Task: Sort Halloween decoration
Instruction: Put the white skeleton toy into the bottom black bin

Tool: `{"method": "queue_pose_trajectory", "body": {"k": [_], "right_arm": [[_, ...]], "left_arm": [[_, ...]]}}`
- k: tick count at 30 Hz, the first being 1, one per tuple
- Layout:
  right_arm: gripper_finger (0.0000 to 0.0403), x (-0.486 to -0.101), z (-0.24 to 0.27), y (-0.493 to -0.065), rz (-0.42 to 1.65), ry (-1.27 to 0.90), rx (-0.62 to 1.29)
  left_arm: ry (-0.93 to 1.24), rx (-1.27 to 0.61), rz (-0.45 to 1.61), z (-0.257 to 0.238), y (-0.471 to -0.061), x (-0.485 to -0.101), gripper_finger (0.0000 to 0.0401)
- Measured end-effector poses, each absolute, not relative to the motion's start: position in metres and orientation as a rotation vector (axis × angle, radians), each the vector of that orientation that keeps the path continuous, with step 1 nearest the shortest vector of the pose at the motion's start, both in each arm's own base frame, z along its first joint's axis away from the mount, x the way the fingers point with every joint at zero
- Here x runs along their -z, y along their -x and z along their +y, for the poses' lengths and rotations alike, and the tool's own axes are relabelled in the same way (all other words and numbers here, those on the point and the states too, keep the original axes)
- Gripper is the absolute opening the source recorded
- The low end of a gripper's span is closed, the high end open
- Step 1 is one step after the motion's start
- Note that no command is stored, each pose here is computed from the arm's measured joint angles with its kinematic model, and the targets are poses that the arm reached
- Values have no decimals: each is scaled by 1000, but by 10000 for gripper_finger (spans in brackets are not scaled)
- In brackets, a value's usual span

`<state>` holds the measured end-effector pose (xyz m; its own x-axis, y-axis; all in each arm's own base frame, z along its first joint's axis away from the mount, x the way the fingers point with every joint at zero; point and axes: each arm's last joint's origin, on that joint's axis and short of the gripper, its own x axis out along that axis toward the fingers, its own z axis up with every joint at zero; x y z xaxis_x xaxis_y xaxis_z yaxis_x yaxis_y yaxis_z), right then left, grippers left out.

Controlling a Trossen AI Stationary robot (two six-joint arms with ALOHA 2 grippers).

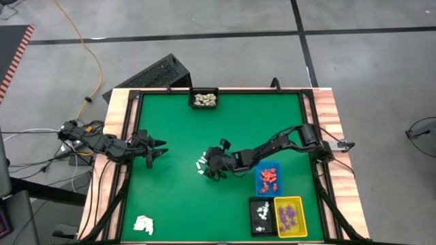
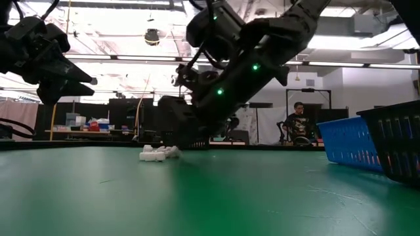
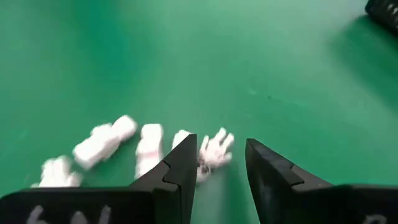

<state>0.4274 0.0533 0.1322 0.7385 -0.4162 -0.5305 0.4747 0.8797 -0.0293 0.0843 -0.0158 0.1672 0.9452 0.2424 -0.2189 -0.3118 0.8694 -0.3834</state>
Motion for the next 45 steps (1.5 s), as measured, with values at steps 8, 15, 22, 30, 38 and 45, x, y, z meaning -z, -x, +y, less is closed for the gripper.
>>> {"method": "queue_pose_trajectory", "body": {"k": [8, 15, 22, 30, 38, 45], "right_arm": [[141, -127, 47, -421, 618, -146, 581], [141, -140, 51, -412, 615, -79, 649], [141, -159, 56, -410, 548, -60, 678], [141, -147, 54, -409, 559, -56, 672], [141, -132, 39, -404, 494, -44, 572], [141, -117, 20, -394, 504, -99, 540]], "left_arm": [[426, -291, 167, -16, -84, -167, 189], [423, -291, 168, -16, -84, -167, 189], [408, -291, 169, -16, -84, -167, 189], [409, -290, 169, -16, -84, -167, 189], [409, -290, 169, -16, -84, -167, 189], [409, -290, 169, -16, -84, -167, 189]]}}
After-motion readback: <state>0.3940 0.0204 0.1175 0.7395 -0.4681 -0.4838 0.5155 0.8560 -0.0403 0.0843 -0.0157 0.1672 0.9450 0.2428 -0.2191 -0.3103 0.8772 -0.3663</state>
